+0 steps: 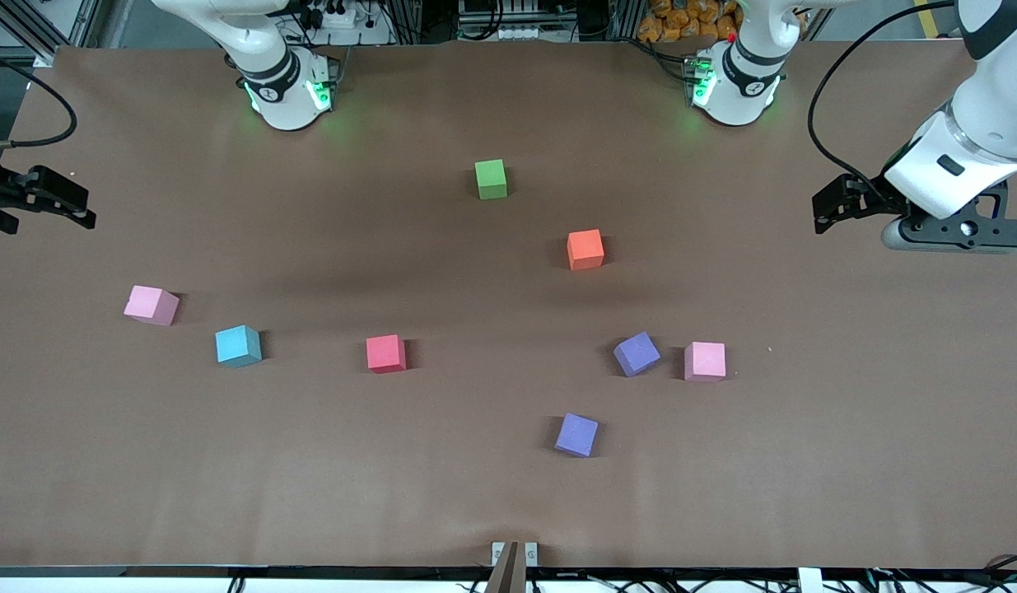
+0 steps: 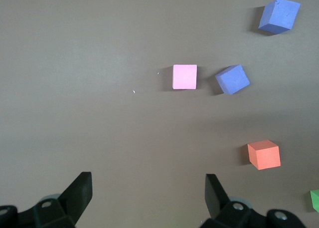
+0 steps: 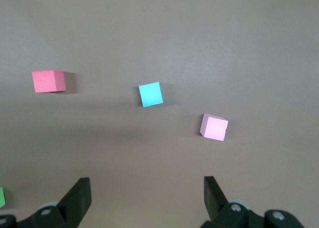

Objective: Arrange blocks into number 1
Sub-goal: 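Reach the left gripper over the green cube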

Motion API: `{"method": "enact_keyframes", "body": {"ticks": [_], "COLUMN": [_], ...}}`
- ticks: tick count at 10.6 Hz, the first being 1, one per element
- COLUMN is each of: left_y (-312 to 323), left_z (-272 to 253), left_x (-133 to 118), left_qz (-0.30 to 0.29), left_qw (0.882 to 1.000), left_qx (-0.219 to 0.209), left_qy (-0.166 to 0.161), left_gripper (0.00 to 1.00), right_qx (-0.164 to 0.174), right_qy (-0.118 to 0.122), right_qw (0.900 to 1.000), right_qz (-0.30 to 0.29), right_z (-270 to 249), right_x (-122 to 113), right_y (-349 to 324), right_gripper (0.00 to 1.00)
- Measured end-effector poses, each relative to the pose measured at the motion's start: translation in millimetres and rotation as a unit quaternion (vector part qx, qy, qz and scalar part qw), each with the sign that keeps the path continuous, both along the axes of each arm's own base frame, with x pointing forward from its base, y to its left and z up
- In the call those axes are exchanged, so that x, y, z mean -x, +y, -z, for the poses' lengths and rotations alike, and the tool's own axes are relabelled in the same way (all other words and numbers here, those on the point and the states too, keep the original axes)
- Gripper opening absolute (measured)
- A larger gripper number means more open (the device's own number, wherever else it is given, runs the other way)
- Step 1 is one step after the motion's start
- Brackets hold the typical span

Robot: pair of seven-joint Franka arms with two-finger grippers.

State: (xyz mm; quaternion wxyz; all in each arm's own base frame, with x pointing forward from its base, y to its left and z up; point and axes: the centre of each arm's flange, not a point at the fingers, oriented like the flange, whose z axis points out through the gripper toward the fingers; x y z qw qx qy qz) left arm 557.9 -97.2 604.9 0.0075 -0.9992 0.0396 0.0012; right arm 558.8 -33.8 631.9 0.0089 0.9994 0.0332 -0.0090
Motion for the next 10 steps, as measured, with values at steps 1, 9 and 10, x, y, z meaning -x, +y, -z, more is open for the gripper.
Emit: {"method": "enact_keyframes", "body": {"ticks": [1,9,10], "left_y": [0,-58,-68], "left_z": [0,68,81], "left_x": [0,-23,-28], "left_qz": [0.000,-0.015,-0.027], "left_qw": [1.000,0.999,0.999], "left_qx": [0.000,-0.024,0.008], "left_qy": [0.000,0.030,0.039], "left_gripper": [1.00,1.00,1.00], "right_qx": [0.000,0.003,0.003], "right_qy": [0.001,0.006,0.004], "right_qw": [1.000,1.000,1.000], "right_qz": [0.002,0.014,0.012], "right_z": [1,4,3], "right_x": [0,1,0], "right_y": [-2,-16,-13], "right_gripper": [1.00,1.00,1.00]}}
